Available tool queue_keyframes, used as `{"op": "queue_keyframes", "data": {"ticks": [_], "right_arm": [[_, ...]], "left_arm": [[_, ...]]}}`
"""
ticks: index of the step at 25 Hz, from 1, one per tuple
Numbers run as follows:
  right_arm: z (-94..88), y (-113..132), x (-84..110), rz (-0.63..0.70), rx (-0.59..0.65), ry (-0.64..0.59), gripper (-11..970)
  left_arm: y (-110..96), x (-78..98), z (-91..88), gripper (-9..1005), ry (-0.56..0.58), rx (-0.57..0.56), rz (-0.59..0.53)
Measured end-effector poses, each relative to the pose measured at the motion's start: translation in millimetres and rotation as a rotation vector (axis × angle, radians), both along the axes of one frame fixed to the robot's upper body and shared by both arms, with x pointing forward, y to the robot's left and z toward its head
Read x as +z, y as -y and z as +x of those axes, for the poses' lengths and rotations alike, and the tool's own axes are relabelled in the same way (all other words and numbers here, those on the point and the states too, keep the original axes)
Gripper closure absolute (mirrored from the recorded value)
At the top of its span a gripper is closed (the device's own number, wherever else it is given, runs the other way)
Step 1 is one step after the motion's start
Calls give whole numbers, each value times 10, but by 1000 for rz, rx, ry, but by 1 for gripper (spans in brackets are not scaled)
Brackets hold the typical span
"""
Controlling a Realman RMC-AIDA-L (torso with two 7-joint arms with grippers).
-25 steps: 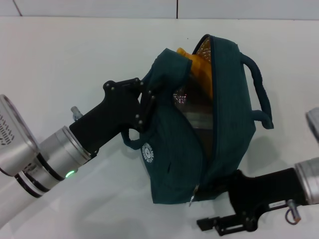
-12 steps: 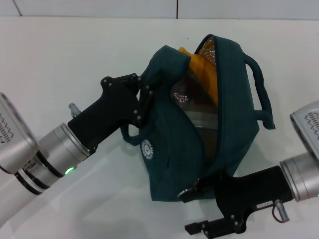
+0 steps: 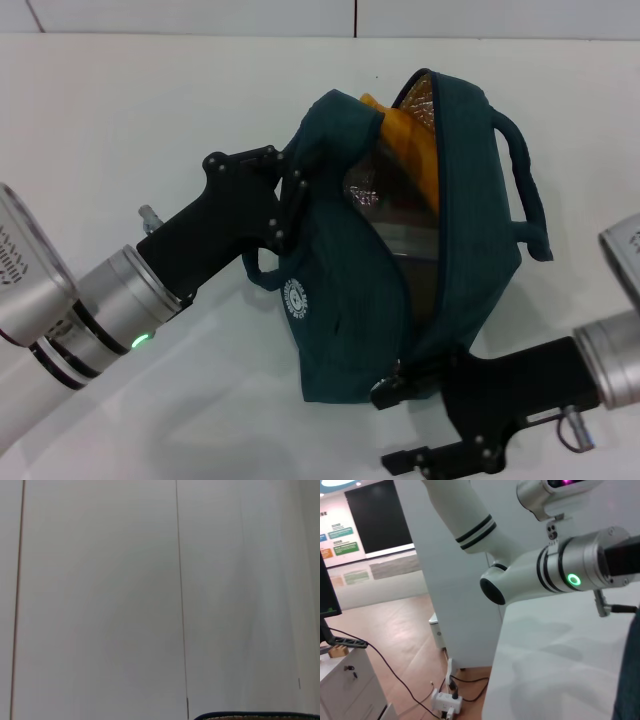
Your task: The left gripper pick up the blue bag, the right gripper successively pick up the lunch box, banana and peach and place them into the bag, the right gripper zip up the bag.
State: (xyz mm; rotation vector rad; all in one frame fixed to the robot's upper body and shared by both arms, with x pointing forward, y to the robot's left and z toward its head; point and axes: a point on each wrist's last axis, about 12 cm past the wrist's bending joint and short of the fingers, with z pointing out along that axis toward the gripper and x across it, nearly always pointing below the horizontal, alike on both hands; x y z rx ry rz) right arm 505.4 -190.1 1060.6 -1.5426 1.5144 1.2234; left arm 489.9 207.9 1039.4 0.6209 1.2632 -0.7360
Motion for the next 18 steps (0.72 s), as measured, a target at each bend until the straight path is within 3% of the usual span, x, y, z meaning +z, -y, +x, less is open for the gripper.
{"op": "queue_keyframes", "data": {"ticks": [6,11,18], "right_arm": [[-17,299,105,27,-17,-24,374],[-50,568,156,89,-127,-3,374],[-48,434,47,9,-100,-9,375]], "left_arm": [[-17,-15,-25,898,-7,6,-2],[-6,-7,-9,897,-5,1,-1],[19,11,15,896,2,-12,1]]}}
